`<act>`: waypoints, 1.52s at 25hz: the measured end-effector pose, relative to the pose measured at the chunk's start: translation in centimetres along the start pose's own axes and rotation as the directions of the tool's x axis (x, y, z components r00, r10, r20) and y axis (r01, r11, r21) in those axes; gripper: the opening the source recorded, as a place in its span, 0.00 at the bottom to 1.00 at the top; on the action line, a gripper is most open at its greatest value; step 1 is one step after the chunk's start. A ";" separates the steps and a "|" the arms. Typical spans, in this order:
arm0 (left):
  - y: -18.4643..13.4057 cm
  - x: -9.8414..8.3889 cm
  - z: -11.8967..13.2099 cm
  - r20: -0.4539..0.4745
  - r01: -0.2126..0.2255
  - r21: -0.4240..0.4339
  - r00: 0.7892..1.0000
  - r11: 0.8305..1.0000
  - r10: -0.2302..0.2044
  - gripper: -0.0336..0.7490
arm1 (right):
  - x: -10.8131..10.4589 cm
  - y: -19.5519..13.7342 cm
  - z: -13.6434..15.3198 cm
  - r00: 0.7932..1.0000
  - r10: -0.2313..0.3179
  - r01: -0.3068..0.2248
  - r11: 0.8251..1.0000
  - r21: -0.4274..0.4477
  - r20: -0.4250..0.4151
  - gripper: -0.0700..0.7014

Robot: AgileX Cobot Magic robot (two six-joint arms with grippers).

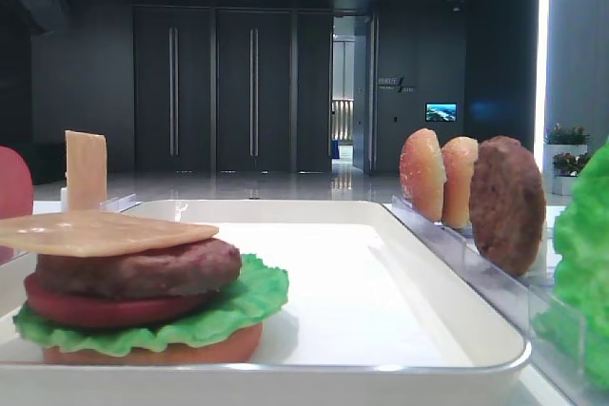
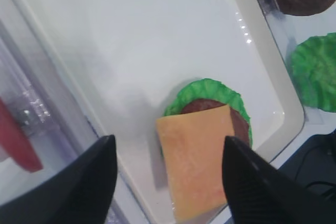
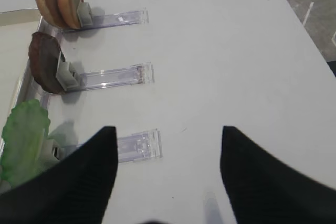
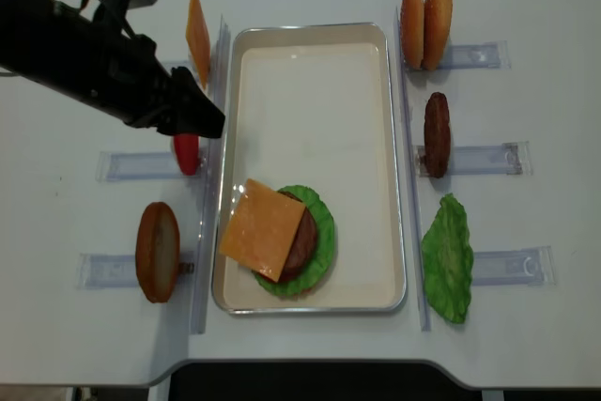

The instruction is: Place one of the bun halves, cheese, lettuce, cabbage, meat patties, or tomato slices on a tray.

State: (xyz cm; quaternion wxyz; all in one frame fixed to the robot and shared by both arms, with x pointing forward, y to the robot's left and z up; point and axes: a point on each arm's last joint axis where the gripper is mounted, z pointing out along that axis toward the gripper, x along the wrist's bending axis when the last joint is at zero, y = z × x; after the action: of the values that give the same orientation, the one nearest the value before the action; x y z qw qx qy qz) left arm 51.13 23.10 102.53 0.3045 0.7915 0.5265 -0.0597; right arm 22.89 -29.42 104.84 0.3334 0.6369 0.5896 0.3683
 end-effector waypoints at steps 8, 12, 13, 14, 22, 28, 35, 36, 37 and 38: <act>-1.2 2.3 -3.6 -0.191 0.072 -0.016 0.979 0.997 -0.074 0.66 | 0.0 0.0 0.0 1.000 0.000 0.000 1.000 0.000 0.000 0.63; -1.4 3.3 -4.9 -0.315 0.124 0.013 0.942 0.992 -0.114 0.66 | 0.0 0.0 0.0 1.000 0.000 0.000 1.000 0.000 0.000 0.63; -1.4 3.6 -5.2 -0.344 0.143 0.012 0.930 0.990 -0.130 0.66 | 0.0 0.0 0.0 1.000 0.000 0.000 1.000 0.000 0.000 0.63; -1.4 3.8 -5.5 -0.378 0.158 0.015 0.915 0.987 -0.140 0.66 | 0.0 0.0 0.0 1.000 0.000 0.000 1.000 0.000 0.000 0.63; -2.3 5.6 -7.1 -0.611 0.278 0.038 0.767 0.960 -0.198 0.66 | 0.0 0.0 0.0 1.000 0.000 0.000 1.000 0.000 0.000 0.63; -2.6 6.2 -7.7 -0.684 0.316 0.033 0.699 0.948 -0.209 0.66 | 0.0 0.0 0.0 1.000 0.000 0.000 1.000 0.000 0.000 0.63; -2.8 5.8 -8.0 -0.678 0.329 0.027 0.700 0.944 -0.224 0.66 | 0.0 0.0 0.0 1.000 0.000 0.000 1.000 0.000 0.000 0.63; -2.9 5.6 -8.3 -0.678 0.326 0.020 0.700 0.945 -0.226 0.66 | 0.0 0.0 0.0 1.000 0.000 0.000 1.000 0.000 0.000 0.63; -2.9 5.3 -8.6 -0.678 0.321 0.011 0.698 0.947 -0.228 0.66 | 0.0 0.0 0.0 1.000 0.000 0.000 1.000 0.000 0.000 0.63; -3.1 4.9 -9.1 -0.679 0.313 -0.002 0.697 0.950 -0.231 0.66 | 0.0 0.0 0.0 1.000 0.000 0.000 1.000 0.000 0.000 0.63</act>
State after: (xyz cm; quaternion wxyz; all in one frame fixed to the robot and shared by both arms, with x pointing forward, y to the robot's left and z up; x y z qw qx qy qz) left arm 48.55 32.76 106.54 0.0365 0.6886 0.7074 0.1553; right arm 22.89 -29.42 104.84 0.3334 0.6369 0.5896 0.3683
